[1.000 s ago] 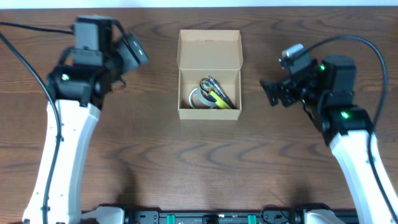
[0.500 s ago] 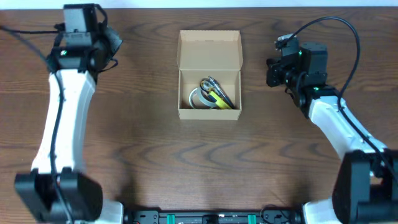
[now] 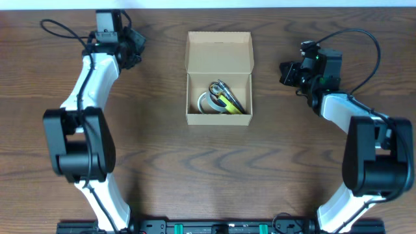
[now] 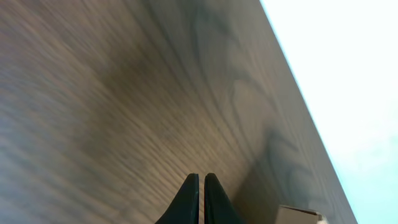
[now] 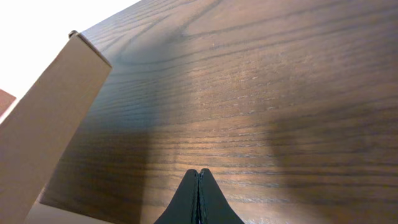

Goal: Pack container
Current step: 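Raise both grippers to the box's far corners near the lid, then push the lid forward with both grippers to close the box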

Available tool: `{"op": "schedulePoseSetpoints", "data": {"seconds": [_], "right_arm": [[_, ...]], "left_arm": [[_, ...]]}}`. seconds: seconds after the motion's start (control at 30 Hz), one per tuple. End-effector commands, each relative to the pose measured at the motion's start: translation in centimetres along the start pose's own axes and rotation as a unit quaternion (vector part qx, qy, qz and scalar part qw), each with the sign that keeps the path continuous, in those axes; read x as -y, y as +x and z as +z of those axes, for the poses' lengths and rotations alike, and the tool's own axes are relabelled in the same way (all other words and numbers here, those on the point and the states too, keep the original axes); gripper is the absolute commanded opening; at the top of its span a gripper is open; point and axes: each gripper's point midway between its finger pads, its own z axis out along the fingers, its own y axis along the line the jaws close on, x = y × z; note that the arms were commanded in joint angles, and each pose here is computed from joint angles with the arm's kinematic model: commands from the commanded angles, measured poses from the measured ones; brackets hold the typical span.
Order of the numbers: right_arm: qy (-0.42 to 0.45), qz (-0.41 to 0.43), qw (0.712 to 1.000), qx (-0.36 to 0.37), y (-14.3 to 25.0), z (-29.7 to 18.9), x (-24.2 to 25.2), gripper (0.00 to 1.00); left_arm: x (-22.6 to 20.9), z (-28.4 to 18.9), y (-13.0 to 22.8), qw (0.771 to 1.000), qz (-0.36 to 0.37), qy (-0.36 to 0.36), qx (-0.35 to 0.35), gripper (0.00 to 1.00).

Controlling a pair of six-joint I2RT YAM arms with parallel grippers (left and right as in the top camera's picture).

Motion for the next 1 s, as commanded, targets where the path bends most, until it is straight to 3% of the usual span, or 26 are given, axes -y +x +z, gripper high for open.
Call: {"op": "schedulePoseSetpoints", "data": {"seconds": [0.0, 0.5, 0.97], "right_arm": [[-0.034, 0.05, 0.998, -0.01, 0.1, 0.8, -0.2, 0.01], [-0.125, 0.072, 0.988, -0.059, 0.6, 5.8, -4.1, 0.01], [-0.15, 0.053, 0.984, -0.084, 2.6, 7.5, -6.8, 0.01]], "left_arm": [[0.2, 2.5, 2.3, 0.997, -0.021, 0.034, -0.071, 0.06], [2.4, 7.5, 8.4, 0.95, -0.088, 0.171, -0.247, 0.06], [4.4, 7.6, 11.8, 0.943, -0.058, 0.185, -0.271, 0.06]]}}
